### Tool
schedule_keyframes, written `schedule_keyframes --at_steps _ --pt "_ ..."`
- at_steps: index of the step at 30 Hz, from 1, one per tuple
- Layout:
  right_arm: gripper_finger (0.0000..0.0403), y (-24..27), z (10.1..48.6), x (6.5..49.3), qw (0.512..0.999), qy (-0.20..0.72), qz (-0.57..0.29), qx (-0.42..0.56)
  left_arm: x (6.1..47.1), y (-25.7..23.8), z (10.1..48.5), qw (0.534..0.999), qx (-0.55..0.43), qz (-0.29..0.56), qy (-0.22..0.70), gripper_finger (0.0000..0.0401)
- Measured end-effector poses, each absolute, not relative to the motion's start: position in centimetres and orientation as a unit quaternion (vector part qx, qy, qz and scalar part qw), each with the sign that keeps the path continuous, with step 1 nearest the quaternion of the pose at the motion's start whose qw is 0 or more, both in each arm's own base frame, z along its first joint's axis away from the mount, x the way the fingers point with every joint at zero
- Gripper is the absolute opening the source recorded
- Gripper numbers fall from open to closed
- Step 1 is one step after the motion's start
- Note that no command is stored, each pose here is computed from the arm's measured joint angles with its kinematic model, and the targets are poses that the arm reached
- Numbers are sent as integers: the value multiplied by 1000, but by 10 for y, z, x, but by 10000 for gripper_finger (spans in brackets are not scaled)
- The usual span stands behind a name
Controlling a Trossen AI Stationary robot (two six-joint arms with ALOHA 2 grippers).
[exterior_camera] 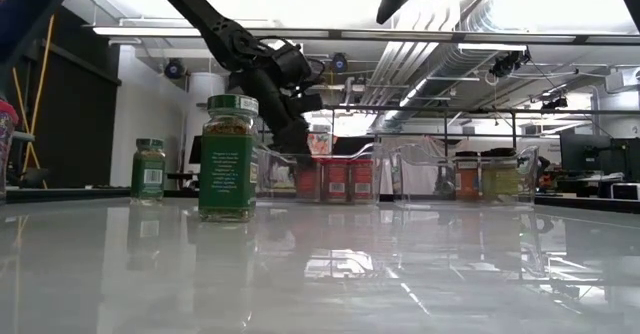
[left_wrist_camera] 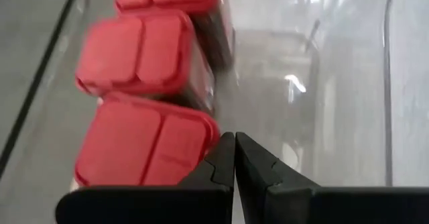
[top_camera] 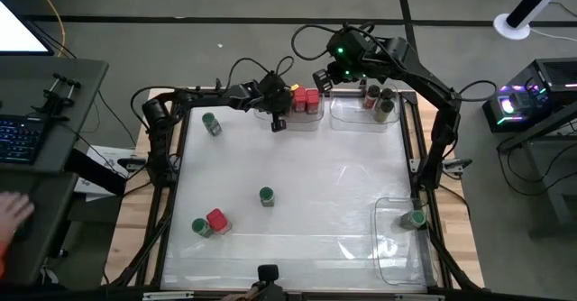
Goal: Sort spices by type
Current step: Put the red seasoning can into the left transparent bin
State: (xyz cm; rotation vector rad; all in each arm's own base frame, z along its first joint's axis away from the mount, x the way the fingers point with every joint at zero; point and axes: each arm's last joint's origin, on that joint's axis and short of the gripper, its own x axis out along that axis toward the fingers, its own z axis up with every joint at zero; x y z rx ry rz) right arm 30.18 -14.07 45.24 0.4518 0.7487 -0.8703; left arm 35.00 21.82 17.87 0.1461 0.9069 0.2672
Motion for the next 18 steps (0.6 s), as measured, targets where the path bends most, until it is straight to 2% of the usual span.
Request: schedule_keyframes --at_steps 8,15,18 --pt "0 -141 453 302 815 349 -409 214 359 223 190 911 97 150 372 0" --pt "0 -141 452 302 815 350 -409 214 343 212 226 903 88 142 395 0" --pt "0 -141 453 302 815 351 -411 207 331 217 234 890 82 174 414 0"
